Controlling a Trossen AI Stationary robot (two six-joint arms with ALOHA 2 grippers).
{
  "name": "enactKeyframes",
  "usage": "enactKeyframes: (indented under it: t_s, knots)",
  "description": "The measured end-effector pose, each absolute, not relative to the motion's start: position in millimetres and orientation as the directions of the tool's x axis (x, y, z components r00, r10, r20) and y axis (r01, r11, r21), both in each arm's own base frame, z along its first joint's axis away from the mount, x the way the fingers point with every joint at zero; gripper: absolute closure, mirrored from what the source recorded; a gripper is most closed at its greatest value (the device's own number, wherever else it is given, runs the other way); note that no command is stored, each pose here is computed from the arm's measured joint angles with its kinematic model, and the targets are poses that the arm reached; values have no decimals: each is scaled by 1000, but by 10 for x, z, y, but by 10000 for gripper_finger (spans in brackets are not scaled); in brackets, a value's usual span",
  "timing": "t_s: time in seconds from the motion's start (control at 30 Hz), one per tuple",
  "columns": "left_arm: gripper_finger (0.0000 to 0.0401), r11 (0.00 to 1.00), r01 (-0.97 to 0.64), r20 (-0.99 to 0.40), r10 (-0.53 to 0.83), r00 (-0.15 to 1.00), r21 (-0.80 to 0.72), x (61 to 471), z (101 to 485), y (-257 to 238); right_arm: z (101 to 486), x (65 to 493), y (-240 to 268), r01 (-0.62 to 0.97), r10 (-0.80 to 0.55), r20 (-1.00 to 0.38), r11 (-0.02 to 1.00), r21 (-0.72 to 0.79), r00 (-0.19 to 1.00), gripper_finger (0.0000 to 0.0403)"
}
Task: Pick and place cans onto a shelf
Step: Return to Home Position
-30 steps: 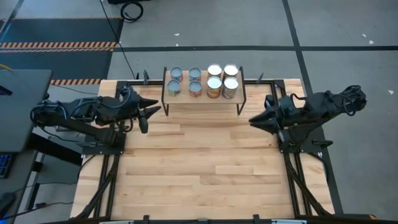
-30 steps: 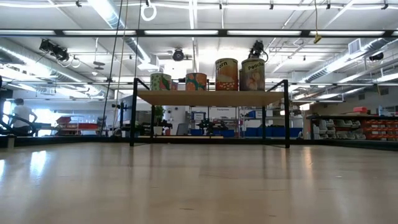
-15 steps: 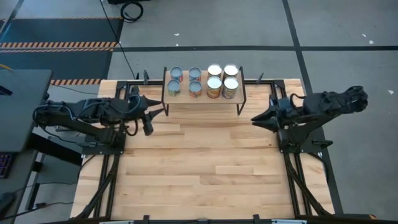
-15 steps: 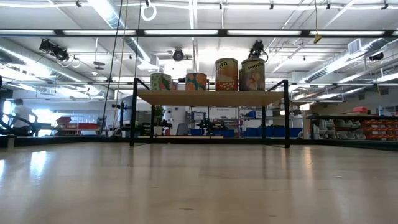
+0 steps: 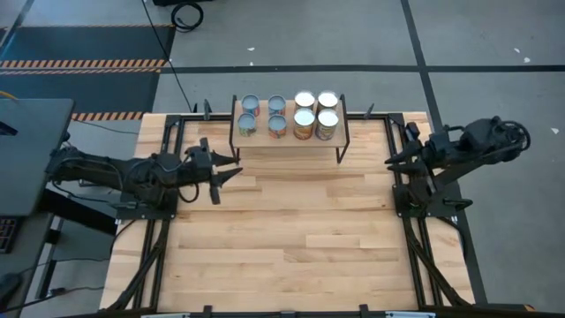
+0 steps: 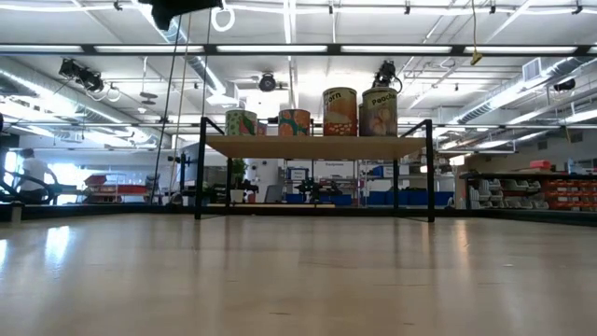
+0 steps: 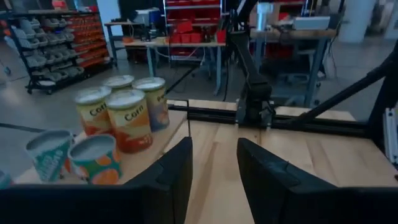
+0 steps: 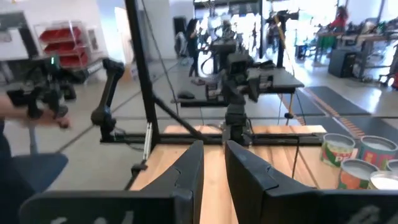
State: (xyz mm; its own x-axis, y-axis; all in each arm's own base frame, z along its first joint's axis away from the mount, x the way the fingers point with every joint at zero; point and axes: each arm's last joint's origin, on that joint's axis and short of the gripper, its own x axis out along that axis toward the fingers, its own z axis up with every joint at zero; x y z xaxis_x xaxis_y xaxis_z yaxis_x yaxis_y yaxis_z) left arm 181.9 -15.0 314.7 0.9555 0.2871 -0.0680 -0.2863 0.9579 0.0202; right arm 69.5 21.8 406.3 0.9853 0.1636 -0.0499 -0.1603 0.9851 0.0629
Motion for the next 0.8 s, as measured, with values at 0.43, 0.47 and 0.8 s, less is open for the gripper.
enactKeyframes:
  t_s: [0.43,0.47,0.8]
  knots:
    - [268,958,-272,-42,269,962,-94,1646,2862,-174,3562,317,60,-171,156,147,981,93,977,330]
    - [268,963,-257,-50,254,966,-77,1643,2854,-194,3525,275,42,-172,156,163,981,91,974,330]
    - [268,999,-46,-23,46,999,-7,1402,2612,-366,3107,229,44,-244,219,218,965,97,951,330]
